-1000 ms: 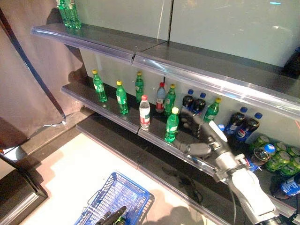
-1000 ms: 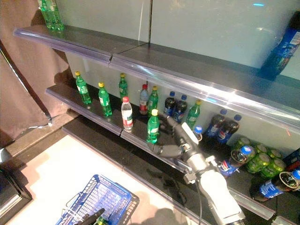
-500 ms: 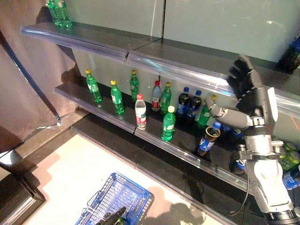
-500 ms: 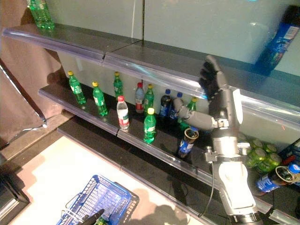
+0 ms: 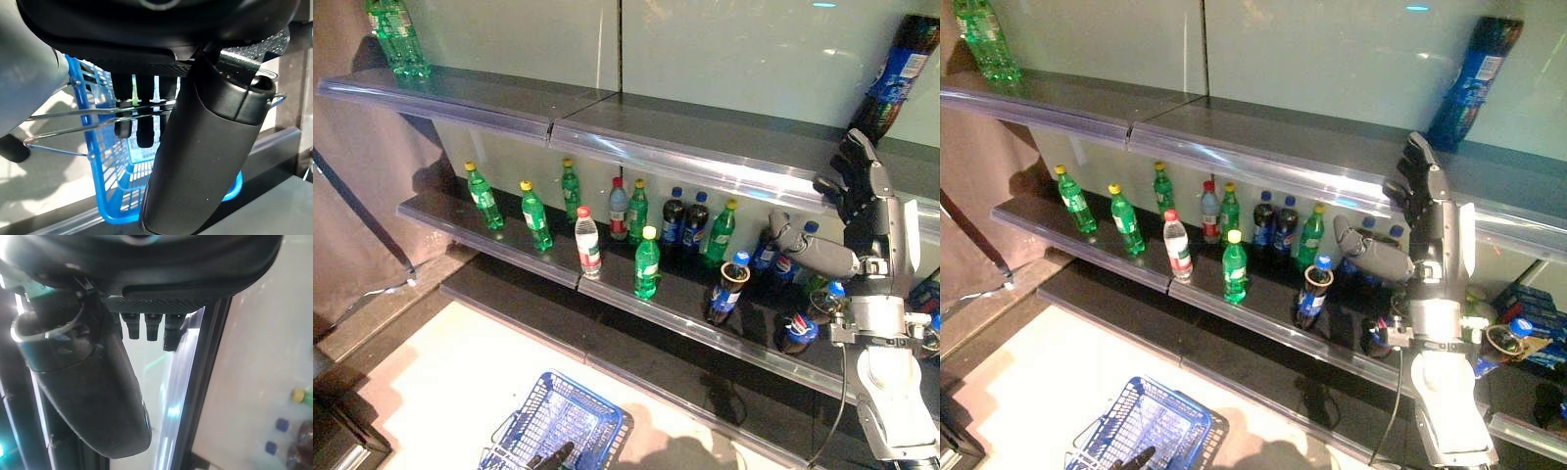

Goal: Pick up the drink and place into the basket.

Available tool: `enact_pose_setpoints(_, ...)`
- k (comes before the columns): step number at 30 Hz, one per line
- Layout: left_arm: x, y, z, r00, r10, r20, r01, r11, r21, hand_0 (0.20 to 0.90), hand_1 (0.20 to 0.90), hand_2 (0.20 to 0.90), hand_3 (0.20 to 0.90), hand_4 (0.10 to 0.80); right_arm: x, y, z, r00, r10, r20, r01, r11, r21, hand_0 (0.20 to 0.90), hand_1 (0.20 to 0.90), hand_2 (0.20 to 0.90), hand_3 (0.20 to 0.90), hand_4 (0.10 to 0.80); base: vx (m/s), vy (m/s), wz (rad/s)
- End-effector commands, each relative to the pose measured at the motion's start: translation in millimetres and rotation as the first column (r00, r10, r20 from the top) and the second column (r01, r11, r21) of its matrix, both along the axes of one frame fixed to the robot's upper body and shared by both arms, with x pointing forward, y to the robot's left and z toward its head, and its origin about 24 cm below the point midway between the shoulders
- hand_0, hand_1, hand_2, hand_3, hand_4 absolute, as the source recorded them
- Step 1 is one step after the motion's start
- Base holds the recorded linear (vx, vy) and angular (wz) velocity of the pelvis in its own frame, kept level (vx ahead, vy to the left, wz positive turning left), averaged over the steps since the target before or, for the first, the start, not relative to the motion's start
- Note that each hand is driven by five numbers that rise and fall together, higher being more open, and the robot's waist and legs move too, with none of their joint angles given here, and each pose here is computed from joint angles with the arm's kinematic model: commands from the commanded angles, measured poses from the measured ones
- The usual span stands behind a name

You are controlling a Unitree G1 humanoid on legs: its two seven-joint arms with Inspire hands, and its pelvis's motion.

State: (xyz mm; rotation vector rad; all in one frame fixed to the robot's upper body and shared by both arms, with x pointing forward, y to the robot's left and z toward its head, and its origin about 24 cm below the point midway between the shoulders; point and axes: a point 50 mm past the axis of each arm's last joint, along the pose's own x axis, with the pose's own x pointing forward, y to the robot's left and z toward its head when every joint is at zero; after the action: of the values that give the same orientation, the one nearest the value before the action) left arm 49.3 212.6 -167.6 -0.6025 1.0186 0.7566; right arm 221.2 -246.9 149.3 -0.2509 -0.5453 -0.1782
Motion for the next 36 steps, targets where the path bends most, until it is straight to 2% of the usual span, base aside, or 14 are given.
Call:
enact_pose_setpoints(1,37,4,10,0.983,-0.083,0.164,0.075,0.996,0.055,0.300,0.300,0.300,0.200,0.100,-8,-32,4,0.985,-0.169,0.021,0.168,0.985,0.035,0.900,0.900,0.900,0.900,0.800,-0.021,0.004,-0.09)
enact_pose_setpoints(4,38,4,10,0.982,-0.088,0.166,0.080,0.995,0.057,0.300,0.300,0.300,0.200,0.100,-9,-31,-3,0.992,-0.123,-0.012,0.123,0.989,0.076,0.900,0.900,0.900,0.900,0.800,-0.028,0.003,-0.04)
enact_pose_setpoints(10,36,7,11,0.982,-0.103,0.160,0.094,0.994,0.063,0.300,0.300,0.300,0.200,0.100,-10,-19,-6,0.985,0.167,-0.030,-0.163,0.981,0.105,0.900,0.900,0.900,0.900,0.800,-0.031,0.015,-0.10)
enact_pose_setpoints(16,37,9,11,0.980,-0.117,0.164,0.108,0.992,0.064,0.300,0.300,0.300,0.200,0.100,-13,-21,-9,0.964,0.266,0.005,-0.264,0.950,0.166,0.900,0.900,0.900,0.900,0.800,-0.022,0.012,-0.08)
enact_pose_setpoints(23,33,12,10,0.979,-0.128,0.156,0.119,0.991,0.066,0.300,0.300,0.300,0.200,0.100,-12,-16,-33,0.899,0.414,-0.145,-0.388,0.904,0.178,0.900,0.900,0.900,0.900,0.800,-0.002,0.001,0.00)
enact_pose_setpoints(29,31,15,11,0.980,-0.129,0.154,0.119,0.990,0.070,0.300,0.300,0.300,0.200,0.100,-13,-26,-35,0.927,0.330,-0.177,-0.307,0.940,0.147,0.900,0.900,0.900,0.900,0.800,0.000,0.000,0.00)
enact_pose_setpoints(36,31,13,10,0.982,-0.109,0.154,0.100,0.993,0.066,0.300,0.300,0.300,0.200,0.100,-15,-42,-43,0.987,0.003,-0.162,0.015,0.993,0.113,0.900,0.900,0.900,0.900,0.800,0.000,0.000,0.00)
